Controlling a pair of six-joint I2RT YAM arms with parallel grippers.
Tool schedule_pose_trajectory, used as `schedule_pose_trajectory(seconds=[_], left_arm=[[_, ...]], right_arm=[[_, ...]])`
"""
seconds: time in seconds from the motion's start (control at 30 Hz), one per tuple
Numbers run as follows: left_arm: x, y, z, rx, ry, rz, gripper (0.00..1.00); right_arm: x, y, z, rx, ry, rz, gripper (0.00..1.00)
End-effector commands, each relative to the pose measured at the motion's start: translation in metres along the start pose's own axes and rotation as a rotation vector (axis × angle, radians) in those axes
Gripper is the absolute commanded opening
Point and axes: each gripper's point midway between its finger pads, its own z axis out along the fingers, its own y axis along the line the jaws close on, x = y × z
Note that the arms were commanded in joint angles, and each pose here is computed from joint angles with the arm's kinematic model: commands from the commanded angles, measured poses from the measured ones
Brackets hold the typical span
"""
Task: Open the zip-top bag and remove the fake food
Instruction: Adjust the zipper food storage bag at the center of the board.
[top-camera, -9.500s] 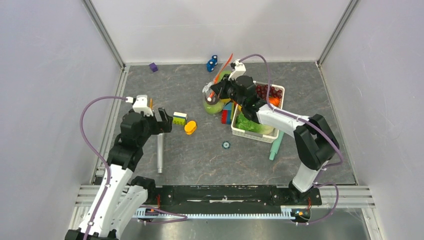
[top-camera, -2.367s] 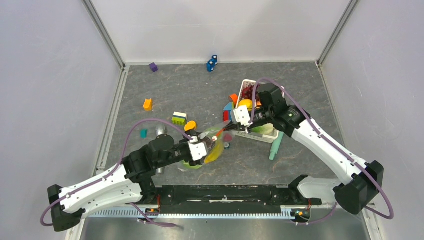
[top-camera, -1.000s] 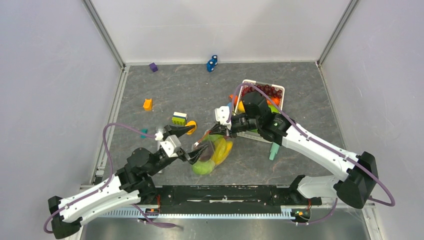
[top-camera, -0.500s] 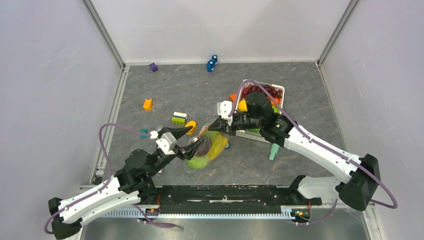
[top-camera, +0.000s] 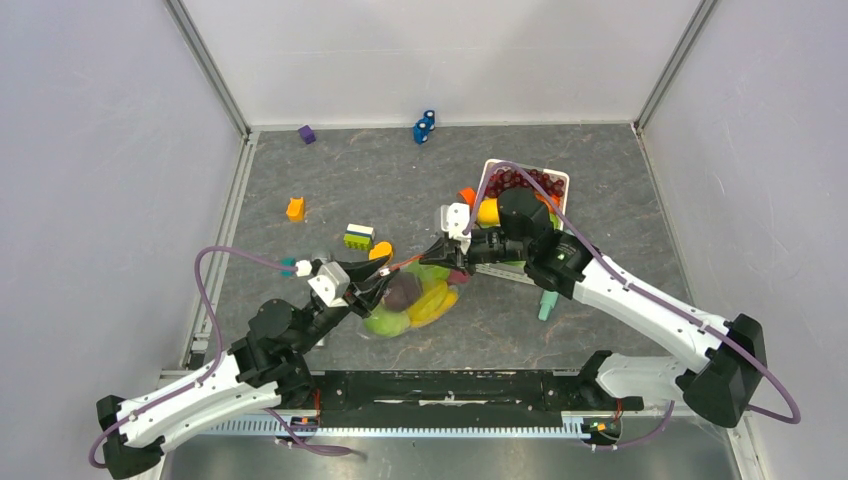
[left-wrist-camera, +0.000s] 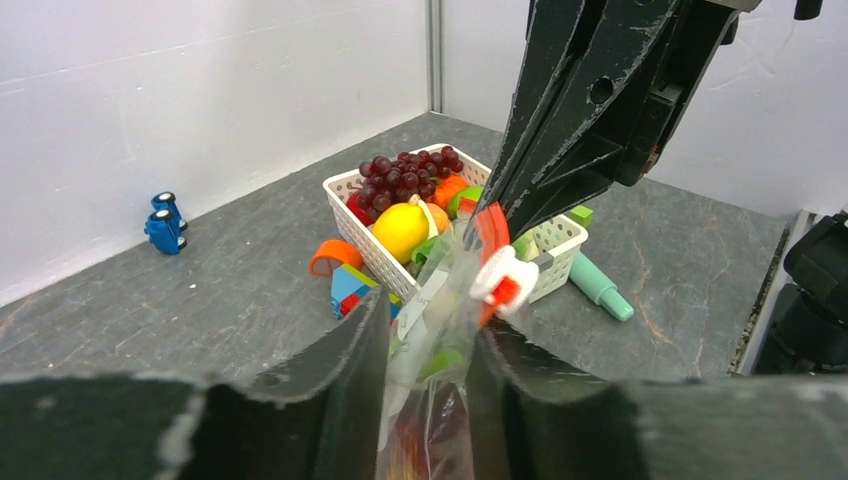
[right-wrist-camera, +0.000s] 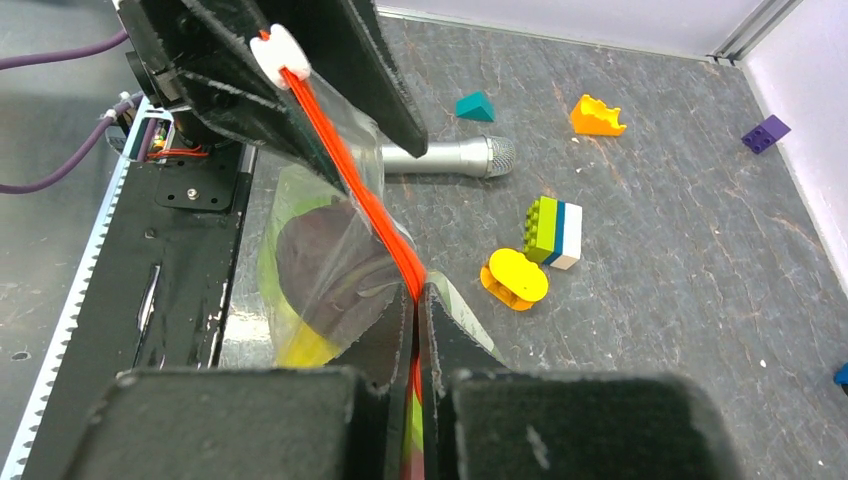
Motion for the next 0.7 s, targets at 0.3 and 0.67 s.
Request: schedule_pose_trajectory(seconds=[0.3, 0.67], left_arm=[[-0.018, 0.004, 0.005, -0.010, 0.060, 0.027, 0.02], [-0.035, -0.012, 0.016, 0.076, 0.266, 0.025, 0.02]], right_arm=[[-0.029, 0.005, -0.018, 0.029, -0.080, -0.100, 0.04], [-0.065, 0.007, -0.025, 0.026, -0.115, -0.219, 0.48]])
